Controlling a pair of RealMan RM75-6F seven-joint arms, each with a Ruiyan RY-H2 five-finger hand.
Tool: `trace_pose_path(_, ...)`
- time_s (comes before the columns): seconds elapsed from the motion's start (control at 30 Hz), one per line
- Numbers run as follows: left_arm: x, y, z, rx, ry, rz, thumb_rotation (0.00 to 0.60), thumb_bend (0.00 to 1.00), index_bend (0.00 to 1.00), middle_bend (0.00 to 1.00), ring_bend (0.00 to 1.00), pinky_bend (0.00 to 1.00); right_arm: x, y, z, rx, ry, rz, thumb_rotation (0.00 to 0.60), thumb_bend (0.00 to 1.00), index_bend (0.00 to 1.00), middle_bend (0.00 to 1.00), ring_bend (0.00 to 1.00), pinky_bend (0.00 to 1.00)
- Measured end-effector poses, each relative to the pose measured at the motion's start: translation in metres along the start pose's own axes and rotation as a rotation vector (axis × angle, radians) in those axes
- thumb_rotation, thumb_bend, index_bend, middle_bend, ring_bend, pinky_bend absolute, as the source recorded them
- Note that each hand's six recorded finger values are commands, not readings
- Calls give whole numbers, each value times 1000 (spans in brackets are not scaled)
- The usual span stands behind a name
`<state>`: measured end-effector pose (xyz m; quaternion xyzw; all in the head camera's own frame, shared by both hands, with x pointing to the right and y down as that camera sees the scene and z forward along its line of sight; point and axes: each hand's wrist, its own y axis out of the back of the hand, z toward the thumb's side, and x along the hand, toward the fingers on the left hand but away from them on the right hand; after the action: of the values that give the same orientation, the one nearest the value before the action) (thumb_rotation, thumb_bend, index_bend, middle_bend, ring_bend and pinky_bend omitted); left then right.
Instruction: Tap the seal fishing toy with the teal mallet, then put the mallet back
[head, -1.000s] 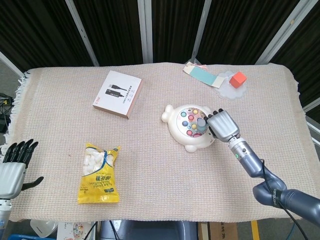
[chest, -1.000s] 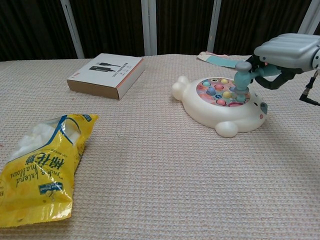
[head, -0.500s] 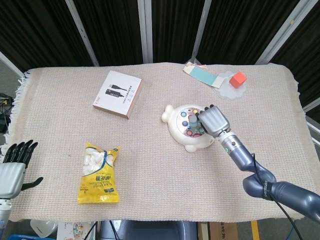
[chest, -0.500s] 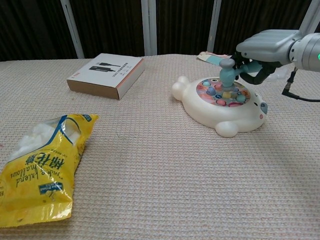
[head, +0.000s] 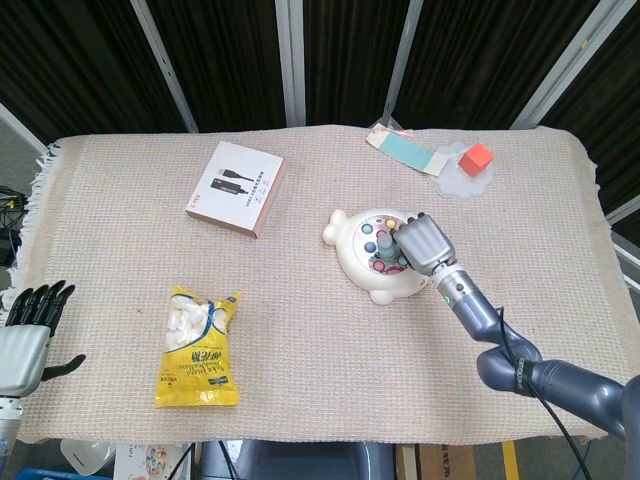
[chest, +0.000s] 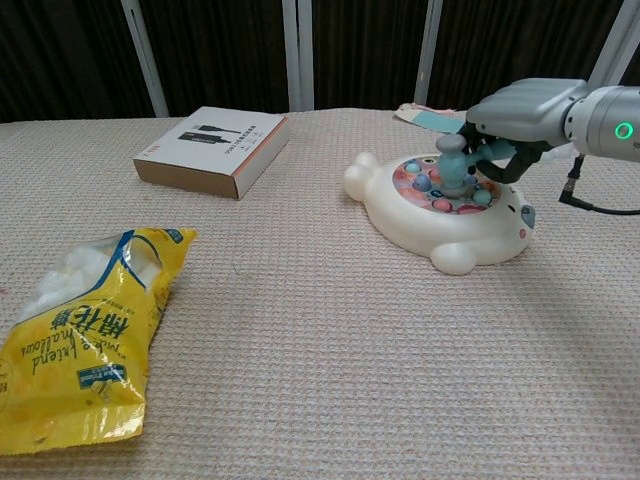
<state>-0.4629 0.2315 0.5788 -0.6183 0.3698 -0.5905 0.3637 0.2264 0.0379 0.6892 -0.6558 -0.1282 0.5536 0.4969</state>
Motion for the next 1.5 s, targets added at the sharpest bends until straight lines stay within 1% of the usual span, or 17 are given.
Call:
trace_pose_path(0.17, 0, 0, -1, -5, -1, 4, 600, 133, 0, 0, 0, 0, 6, 13, -2, -11, -1, -34, 600, 851, 941, 794, 651, 544)
trace_pose_path(0.33, 0, 2, 1, -6, -11, 13, 600, 133, 0, 0, 0, 0, 21, 26, -10, -31, -9, -65, 600, 851, 941, 794, 651, 544)
trace_pose_path(0.4, 0, 3, 1, -6, -11, 16, 600, 133, 0, 0, 0, 0, 29, 27, -19, -46, -26, -74, 600, 851, 941, 794, 651, 544)
trace_pose_path(0.5, -1, 4, 0, -5, -10, 18, 600, 133, 0, 0, 0, 0, 41, 21, -31, -80, -50, -78, 600, 851, 941, 794, 651, 544)
trace_pose_path(0.7, -3, 4, 2, -1, -10, 17, 600, 133, 0, 0, 0, 0, 68, -2, -55, -139, -91, -75, 600, 851, 941, 794, 651, 544)
trace_pose_path(0.83, -5, 6, 4, 5, -12, 20, 600, 133, 0, 0, 0, 0, 83, -25, -78, -172, -130, -62, 600, 851, 940, 794, 643, 544)
trace_pose_path(0.93, -6, 7, 6, 9, -11, 19, 600, 133, 0, 0, 0, 0, 91, -40, -93, -200, -158, -57, 600, 851, 940, 794, 628, 543)
trace_pose_path(1.07, -9, 8, 10, 14, -11, 21, 600, 133, 0, 0, 0, 0, 96, -58, -109, -229, -184, -47, 600, 851, 912, 794, 596, 518)
trace_pose_path(1.2, -11, 9, 12, 20, -10, 19, 600, 133, 0, 0, 0, 0, 98, -77, -119, -252, -197, -28, 600, 851, 875, 778, 564, 493)
trace_pose_path(1.37, -13, 12, 15, 28, -8, 23, 600, 133, 0, 0, 0, 0, 99, -103, -124, -273, -202, 4, 600, 850, 847, 753, 534, 466)
trace_pose_path(1.47, -14, 14, 16, 33, -5, 26, 600, 133, 0, 0, 0, 0, 99, -116, -123, -276, -200, 23, 600, 825, 811, 728, 508, 441)
trace_pose_path(1.5, -15, 14, 16, 34, -5, 26, 600, 133, 0, 0, 0, 0, 99, -119, -123, -275, -199, 27, 600, 804, 796, 716, 497, 434)
